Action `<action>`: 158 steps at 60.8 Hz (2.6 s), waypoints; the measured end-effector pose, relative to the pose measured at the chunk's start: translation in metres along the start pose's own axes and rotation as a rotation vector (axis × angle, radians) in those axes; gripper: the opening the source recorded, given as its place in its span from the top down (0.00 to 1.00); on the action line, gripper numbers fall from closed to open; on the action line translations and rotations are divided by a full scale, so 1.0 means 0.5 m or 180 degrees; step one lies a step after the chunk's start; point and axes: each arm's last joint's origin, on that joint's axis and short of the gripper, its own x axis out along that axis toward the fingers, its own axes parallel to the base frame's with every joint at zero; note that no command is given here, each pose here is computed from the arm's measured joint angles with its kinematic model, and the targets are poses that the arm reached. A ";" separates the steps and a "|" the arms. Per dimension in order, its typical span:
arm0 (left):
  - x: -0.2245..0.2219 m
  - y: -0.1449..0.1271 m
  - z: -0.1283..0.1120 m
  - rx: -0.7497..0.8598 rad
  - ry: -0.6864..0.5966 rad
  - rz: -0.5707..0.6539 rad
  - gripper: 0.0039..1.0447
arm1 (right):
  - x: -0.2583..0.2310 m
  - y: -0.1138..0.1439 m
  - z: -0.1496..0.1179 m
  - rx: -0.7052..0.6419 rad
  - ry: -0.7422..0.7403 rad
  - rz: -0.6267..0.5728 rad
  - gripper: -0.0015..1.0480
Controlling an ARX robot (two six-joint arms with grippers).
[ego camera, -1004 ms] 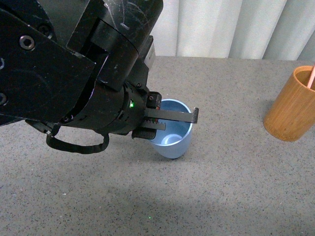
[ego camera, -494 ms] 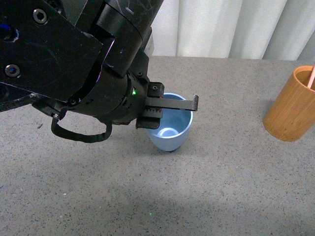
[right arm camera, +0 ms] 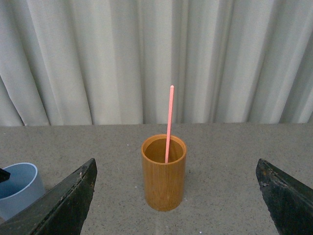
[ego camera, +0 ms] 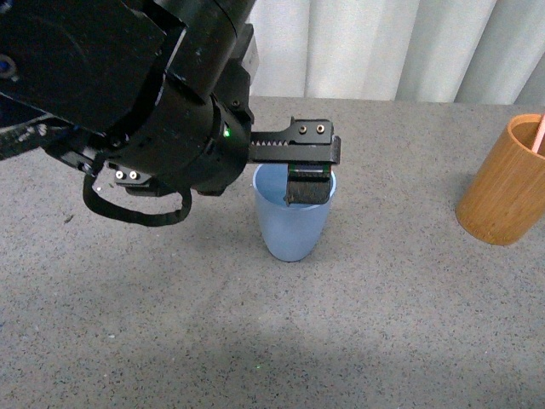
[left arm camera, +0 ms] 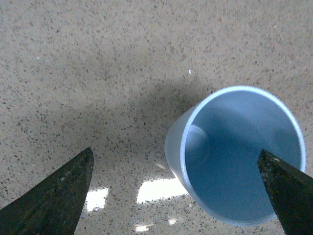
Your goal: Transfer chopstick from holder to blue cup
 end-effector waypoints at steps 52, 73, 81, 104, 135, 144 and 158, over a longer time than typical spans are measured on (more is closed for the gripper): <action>-0.417 0.262 -0.274 0.0197 -0.2448 0.0725 0.97 | 0.000 0.000 0.000 0.0001 0.0000 -0.0004 0.09; -0.432 0.259 -0.280 0.0216 -0.2623 0.0722 0.95 | 0.000 0.000 0.000 0.0000 0.0000 0.0002 0.09; -0.433 0.259 -0.280 0.0212 -0.2627 0.0736 0.71 | 0.021 0.000 0.002 0.0246 0.0232 -0.0848 0.09; -0.433 0.259 -0.280 0.0217 -0.2627 0.0726 0.06 | 0.306 -0.051 -0.018 -0.0004 0.1440 -0.0908 0.09; -0.433 0.259 -0.280 0.0225 -0.2626 0.0728 0.06 | 0.469 -0.059 0.003 -0.0012 0.1586 -0.0746 0.09; -0.433 0.259 -0.280 0.0225 -0.2626 0.0728 0.06 | 0.496 -0.052 -0.006 -0.0015 0.1581 -0.0705 0.09; -0.433 0.259 -0.280 0.0225 -0.2626 0.0728 0.06 | 0.531 -0.012 0.003 0.0013 0.1515 -0.0509 0.09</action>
